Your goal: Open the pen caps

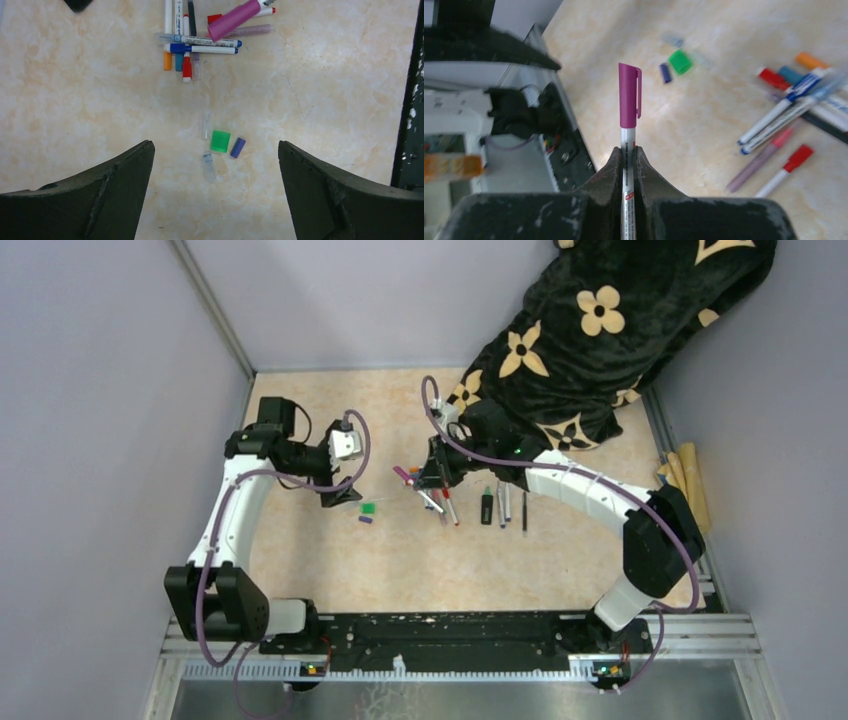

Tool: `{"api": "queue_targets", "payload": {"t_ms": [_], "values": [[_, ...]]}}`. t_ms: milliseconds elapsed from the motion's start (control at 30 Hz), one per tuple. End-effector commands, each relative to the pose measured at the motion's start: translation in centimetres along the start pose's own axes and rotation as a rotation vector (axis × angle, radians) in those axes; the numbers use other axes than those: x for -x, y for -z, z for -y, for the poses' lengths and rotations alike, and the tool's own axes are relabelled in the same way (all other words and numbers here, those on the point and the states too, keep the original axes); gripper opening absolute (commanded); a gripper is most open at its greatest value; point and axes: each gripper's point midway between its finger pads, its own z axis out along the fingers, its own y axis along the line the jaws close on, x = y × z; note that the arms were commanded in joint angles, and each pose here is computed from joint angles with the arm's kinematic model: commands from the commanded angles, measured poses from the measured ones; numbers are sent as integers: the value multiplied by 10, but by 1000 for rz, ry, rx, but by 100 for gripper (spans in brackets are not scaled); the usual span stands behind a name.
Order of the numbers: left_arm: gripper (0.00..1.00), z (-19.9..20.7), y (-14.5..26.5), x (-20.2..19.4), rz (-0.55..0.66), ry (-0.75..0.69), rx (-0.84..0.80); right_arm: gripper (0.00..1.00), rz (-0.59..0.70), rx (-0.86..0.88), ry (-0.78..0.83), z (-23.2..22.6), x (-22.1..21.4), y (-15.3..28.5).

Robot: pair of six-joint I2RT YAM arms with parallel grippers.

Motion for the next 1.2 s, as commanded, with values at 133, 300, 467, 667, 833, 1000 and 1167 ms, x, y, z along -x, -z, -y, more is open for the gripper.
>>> {"api": "queue_targets", "payload": {"t_ms": [133, 300, 467, 667, 833, 1000, 1167], "values": [[99, 35, -3, 28, 23, -539, -23, 0, -152, 368, -61, -67, -19, 12], [99, 56, -19, 26, -42, -695, -58, 0, -189, 422, -72, -80, -16, -3], [93, 57, -27, 25, -78, -753, -56, 0, -215, 442, -75, -87, -16, -17], [61, 56, -33, 13, -135, -798, -65, 0, -211, 457, -90, -89, -12, -21], [29, 53, -36, 19, -122, -816, -42, 0, -212, 457, -101, -88, -12, -27], [0, 44, -37, 22, -129, -807, 4, 29, -218, 444, -110, -87, -18, -31], [0, 42, -37, 23, -125, -787, 20, 28, -217, 451, -137, -85, -30, -32]]}}
